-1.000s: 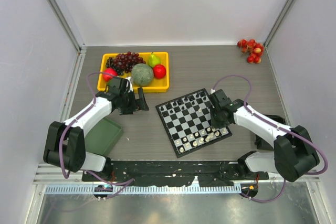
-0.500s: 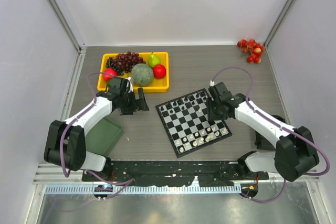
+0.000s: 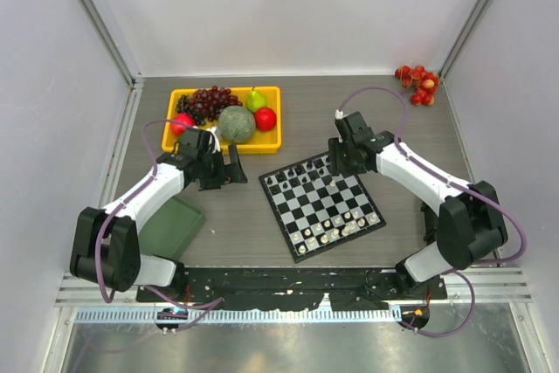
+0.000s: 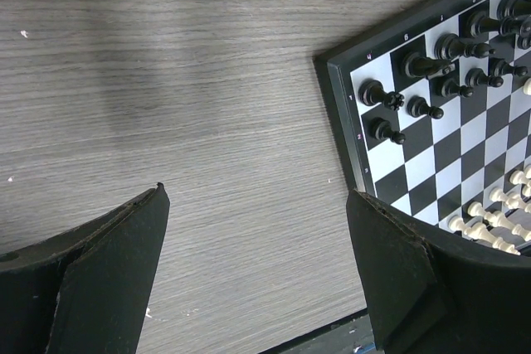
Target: Set up the chess pieces on the board
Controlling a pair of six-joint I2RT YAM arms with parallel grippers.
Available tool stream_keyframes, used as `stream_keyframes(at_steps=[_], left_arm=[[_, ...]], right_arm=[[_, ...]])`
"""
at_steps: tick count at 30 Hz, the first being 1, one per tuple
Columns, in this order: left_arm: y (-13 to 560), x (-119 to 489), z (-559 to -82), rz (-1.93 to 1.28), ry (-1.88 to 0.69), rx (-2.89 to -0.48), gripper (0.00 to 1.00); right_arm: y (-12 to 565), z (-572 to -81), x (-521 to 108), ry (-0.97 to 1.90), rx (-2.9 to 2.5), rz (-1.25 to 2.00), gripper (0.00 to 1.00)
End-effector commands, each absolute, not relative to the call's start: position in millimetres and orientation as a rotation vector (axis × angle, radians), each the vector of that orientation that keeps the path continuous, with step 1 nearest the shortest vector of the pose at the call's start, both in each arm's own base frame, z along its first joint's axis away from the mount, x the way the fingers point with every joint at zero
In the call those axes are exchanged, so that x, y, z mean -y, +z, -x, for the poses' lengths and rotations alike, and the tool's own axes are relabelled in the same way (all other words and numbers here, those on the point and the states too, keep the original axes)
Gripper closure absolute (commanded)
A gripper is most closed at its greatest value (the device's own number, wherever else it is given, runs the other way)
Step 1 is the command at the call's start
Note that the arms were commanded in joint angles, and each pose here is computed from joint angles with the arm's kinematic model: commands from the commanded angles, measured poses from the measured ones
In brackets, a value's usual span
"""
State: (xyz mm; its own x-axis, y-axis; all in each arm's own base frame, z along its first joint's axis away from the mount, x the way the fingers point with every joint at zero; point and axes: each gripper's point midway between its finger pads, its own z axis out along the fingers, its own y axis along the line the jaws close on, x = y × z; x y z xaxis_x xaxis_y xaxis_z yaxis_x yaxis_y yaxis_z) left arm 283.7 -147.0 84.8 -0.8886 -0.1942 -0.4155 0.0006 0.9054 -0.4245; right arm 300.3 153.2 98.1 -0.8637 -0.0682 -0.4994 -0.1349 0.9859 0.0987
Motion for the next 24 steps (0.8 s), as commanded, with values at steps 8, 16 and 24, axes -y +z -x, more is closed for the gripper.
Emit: stream_keyframes(at_steps=[8,16,24], left_arm=[[96,150,-293,0.120,-0.591,-2.569,0.05],[92,150,-293,0.121,-0.587,-2.583,0.04],[91,148,-293,0.119,-0.573,-2.582,0.05]], right_arm=[[93,-331,-178,0.246,-2.615,0.194,0.53],[69,-331,-180,0.228,-2.685,0.204,0.63],[59,-326,-178,0.212,-2.719,0.205,0.73]])
